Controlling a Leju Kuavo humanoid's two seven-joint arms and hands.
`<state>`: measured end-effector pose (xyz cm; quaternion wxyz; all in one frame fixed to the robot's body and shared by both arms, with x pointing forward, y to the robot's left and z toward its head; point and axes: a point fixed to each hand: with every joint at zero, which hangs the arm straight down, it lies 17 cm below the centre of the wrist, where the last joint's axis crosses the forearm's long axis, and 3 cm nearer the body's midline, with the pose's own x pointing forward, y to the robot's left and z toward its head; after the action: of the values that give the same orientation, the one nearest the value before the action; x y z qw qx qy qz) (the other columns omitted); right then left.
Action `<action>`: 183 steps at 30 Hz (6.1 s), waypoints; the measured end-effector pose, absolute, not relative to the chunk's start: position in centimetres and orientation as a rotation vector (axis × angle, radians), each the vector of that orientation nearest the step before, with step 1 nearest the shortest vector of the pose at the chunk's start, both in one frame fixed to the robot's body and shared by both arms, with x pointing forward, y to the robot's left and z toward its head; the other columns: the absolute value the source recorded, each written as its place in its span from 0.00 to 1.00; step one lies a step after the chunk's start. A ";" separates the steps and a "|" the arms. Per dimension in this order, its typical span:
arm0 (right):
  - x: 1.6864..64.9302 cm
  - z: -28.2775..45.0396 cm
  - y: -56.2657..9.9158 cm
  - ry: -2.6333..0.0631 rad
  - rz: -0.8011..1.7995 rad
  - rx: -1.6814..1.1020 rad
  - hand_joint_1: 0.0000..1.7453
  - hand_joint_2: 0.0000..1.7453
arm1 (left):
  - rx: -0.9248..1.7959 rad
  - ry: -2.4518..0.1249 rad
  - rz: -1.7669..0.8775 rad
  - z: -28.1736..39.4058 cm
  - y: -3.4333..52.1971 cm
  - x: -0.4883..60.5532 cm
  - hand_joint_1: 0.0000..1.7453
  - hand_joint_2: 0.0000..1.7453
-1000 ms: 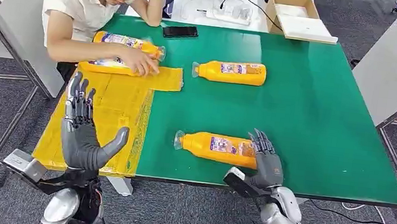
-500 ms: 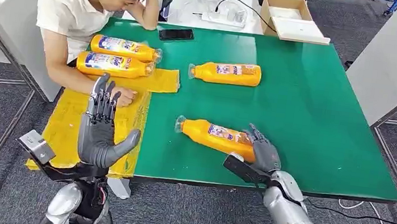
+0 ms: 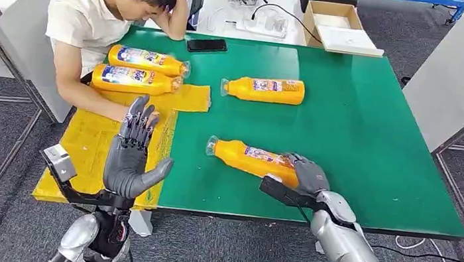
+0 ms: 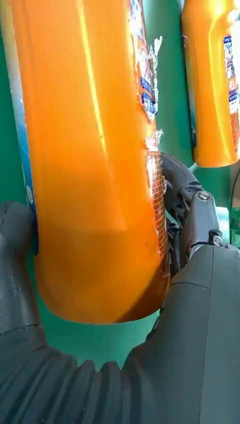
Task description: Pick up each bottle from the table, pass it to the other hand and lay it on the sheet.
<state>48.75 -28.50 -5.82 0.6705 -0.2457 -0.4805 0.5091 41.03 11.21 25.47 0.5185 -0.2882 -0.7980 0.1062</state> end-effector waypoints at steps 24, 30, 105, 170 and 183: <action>48.8 -5.9 -28.9 -1.070 1.163 -0.558 0.97 1.00 | -0.692 -1.914 0.253 25.5 11.1 41.2 0.00 1.00; 48.7 -5.1 -27.5 -1.179 1.095 -0.469 1.00 1.00 | -0.645 -1.929 0.261 25.4 11.6 41.3 0.00 1.00; 35.3 14.8 3.1 -2.127 0.552 0.163 1.00 1.00 | -0.944 -1.707 0.391 21.1 8.8 38.1 1.00 1.00; 38.2 21.7 -21.5 -2.143 -0.323 -0.220 0.00 0.00 | 0.989 -1.441 -0.702 7.5 24.9 53.7 1.00 1.00; 39.2 18.6 -20.5 -2.076 -0.255 -0.237 0.00 0.00 | 0.882 -1.308 -0.906 4.4 24.3 55.1 0.75 1.00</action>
<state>39.17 -20.48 18.61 0.4954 -0.0978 -0.8567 -0.1051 55.08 24.28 4.37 0.6141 0.3828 -0.5674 -0.3930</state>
